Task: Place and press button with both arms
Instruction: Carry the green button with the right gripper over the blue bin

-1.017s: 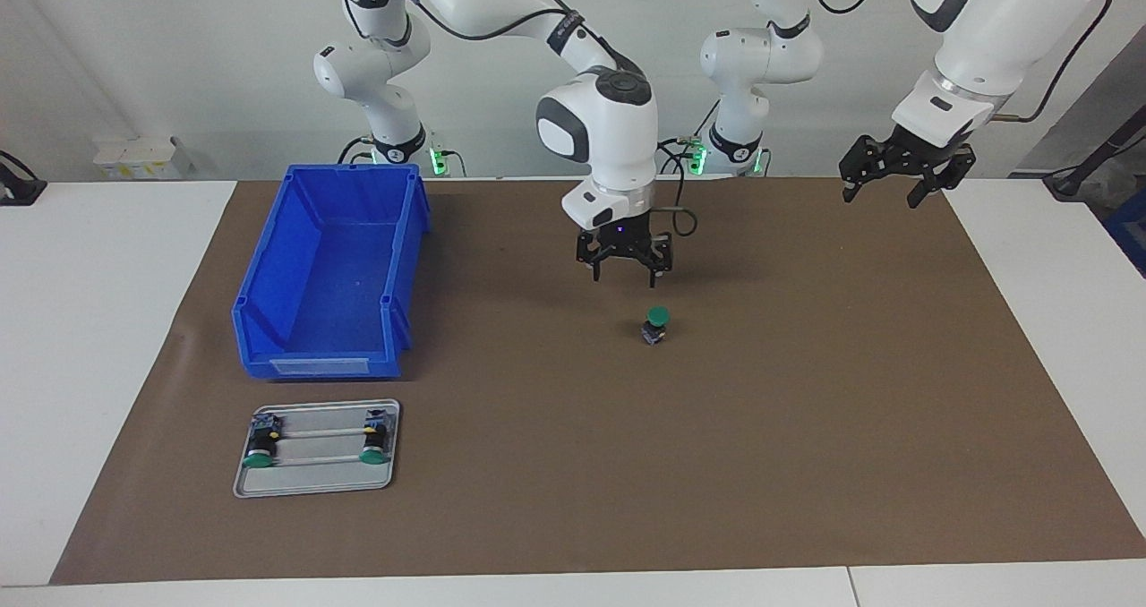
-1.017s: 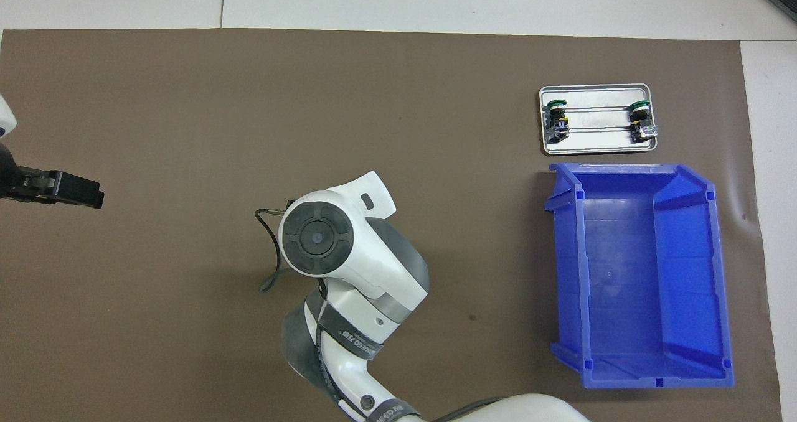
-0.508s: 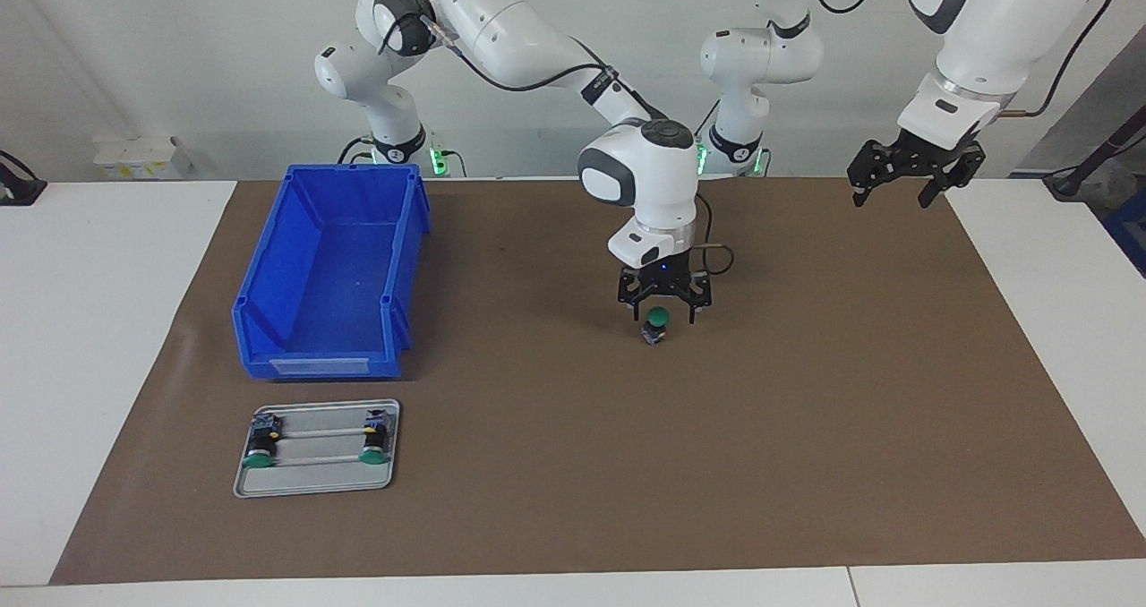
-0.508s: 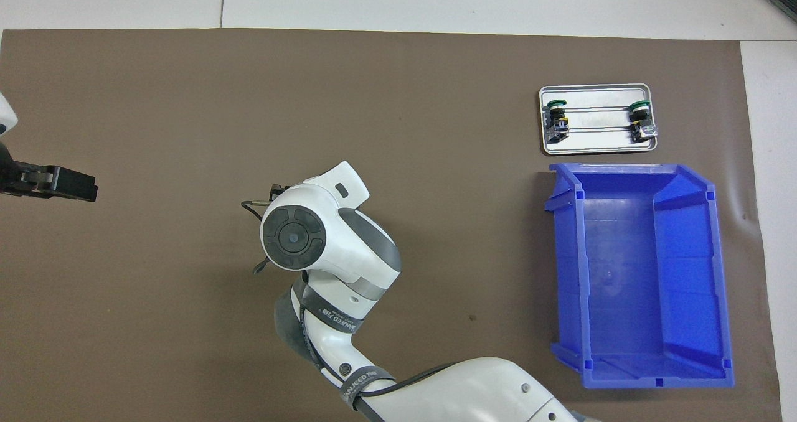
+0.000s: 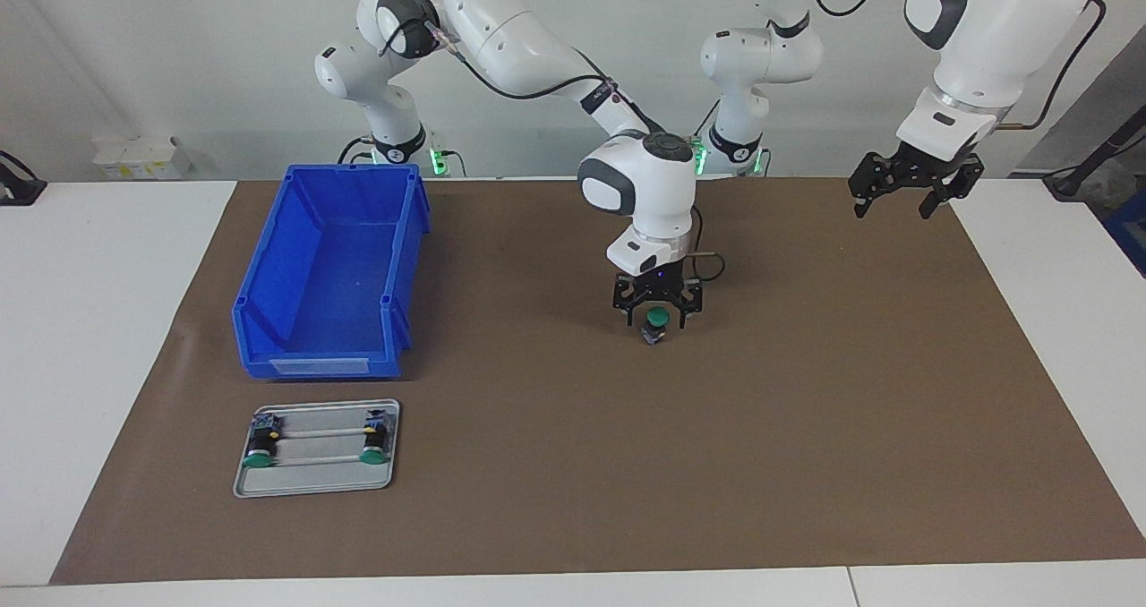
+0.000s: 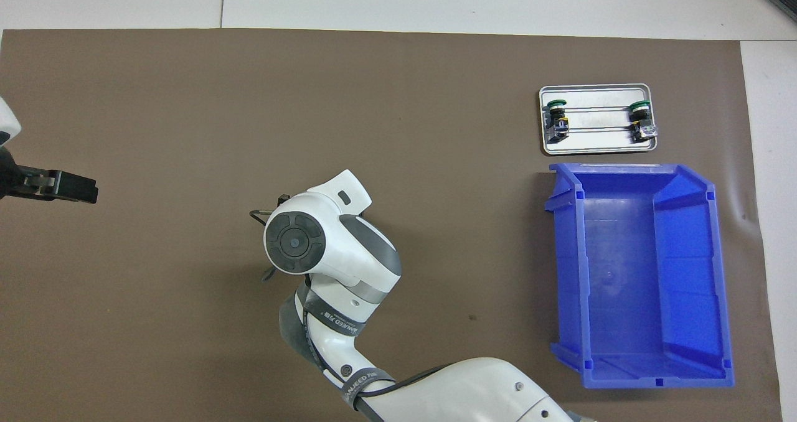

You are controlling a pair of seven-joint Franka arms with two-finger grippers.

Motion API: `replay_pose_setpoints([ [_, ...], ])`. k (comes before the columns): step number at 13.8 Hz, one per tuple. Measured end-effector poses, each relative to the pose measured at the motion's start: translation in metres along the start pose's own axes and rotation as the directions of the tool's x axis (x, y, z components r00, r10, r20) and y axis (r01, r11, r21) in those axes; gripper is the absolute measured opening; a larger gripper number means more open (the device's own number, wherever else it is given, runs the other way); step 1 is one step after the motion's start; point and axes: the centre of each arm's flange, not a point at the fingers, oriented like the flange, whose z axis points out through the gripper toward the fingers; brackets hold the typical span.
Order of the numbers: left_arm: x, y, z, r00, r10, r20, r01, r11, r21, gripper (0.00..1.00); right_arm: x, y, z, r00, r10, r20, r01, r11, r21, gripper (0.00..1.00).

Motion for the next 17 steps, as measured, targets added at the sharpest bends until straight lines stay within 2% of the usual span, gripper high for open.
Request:
replay_pose_setpoints([
  [4, -0.001, 0.003, 0.003, 1.000, 0.005, 0.006, -0.005, 1.000, 0.000, 0.99, -0.001, 0.001, 0.001, 1.000, -0.002, 0.007, 0.002, 1.000, -0.011, 0.35],
  [8, -0.004, 0.005, 0.006, 1.000, -0.017, 0.011, 0.017, 1.000, -0.001, 0.99, 0.003, 0.004, -0.002, 1.000, 0.004, 0.013, -0.004, 1.000, -0.028, 0.34],
  [11, -0.004, 0.007, 0.005, 1.000, -0.012, 0.010, 0.012, 1.000, 0.000, 0.99, 0.015, 0.008, -0.023, 1.000, 0.016, 0.005, -0.016, 0.999, -0.028, 0.34],
  [13, -0.004, 0.011, 0.005, 1.000, -0.004, 0.009, 0.004, 1.000, 0.000, 0.99, 0.044, 0.029, -0.062, 1.000, 0.024, -0.004, -0.024, 0.999, -0.039, 0.34],
  [17, -0.003, 0.013, 0.004, 0.998, 0.068, 0.000, -0.068, 0.998, 0.001, 0.99, 0.125, 0.120, -0.150, 0.998, 0.046, -0.032, -0.048, 0.997, -0.058, 0.34],
])
